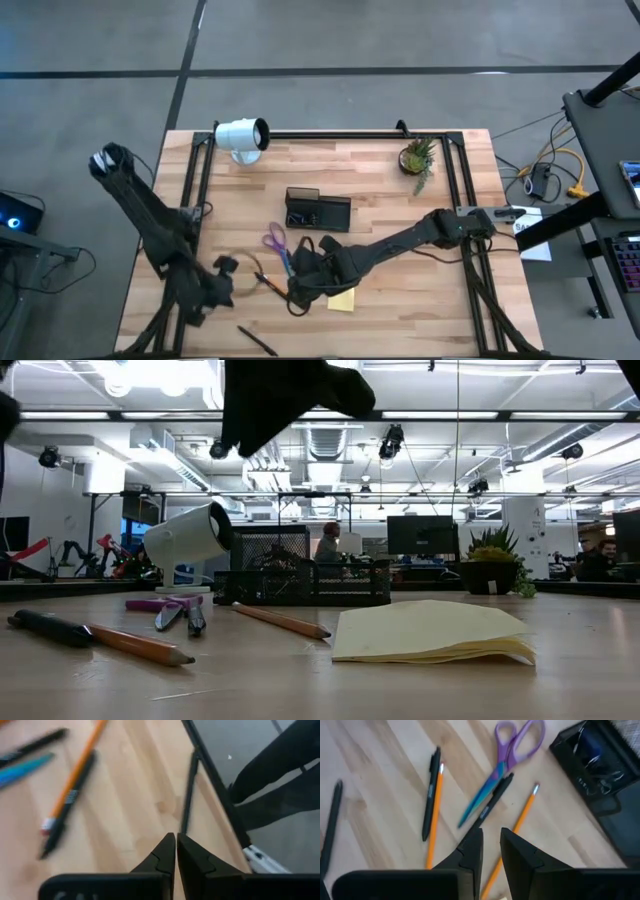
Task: Pick and place office supplies into organizer
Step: Put the bottom black pen into the black desk organizer
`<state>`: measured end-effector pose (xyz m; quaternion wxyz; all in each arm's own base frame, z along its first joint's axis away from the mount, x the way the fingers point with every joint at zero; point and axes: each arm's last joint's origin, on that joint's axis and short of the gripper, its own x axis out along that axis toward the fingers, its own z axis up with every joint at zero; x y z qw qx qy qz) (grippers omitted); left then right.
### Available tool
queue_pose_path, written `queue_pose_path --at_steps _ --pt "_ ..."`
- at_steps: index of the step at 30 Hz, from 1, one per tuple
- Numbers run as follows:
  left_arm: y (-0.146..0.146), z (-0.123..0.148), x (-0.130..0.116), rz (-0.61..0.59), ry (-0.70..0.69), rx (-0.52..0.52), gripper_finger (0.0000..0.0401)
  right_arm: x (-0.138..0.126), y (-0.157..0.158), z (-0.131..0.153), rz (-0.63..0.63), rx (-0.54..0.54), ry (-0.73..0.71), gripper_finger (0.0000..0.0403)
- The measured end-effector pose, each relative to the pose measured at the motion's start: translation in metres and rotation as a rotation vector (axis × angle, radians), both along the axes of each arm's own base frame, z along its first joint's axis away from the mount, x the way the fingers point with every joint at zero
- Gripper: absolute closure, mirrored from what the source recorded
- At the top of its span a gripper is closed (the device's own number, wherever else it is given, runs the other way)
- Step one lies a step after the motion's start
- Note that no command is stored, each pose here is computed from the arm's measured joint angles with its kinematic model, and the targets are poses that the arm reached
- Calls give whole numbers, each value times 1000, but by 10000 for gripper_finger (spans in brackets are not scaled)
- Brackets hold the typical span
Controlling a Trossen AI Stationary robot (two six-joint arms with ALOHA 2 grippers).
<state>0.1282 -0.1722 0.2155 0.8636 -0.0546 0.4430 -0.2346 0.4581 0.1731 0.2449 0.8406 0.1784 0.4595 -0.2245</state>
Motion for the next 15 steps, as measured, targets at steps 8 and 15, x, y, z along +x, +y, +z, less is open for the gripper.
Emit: queue_pose_path --at_steps 8,15 --pt "-41 -20 17 22 111 78 307 -4 16 -4 43 32 -6 344" --pt "-52 -34 23 14 128 104 273 -2 29 -8 85 99 -51 344"
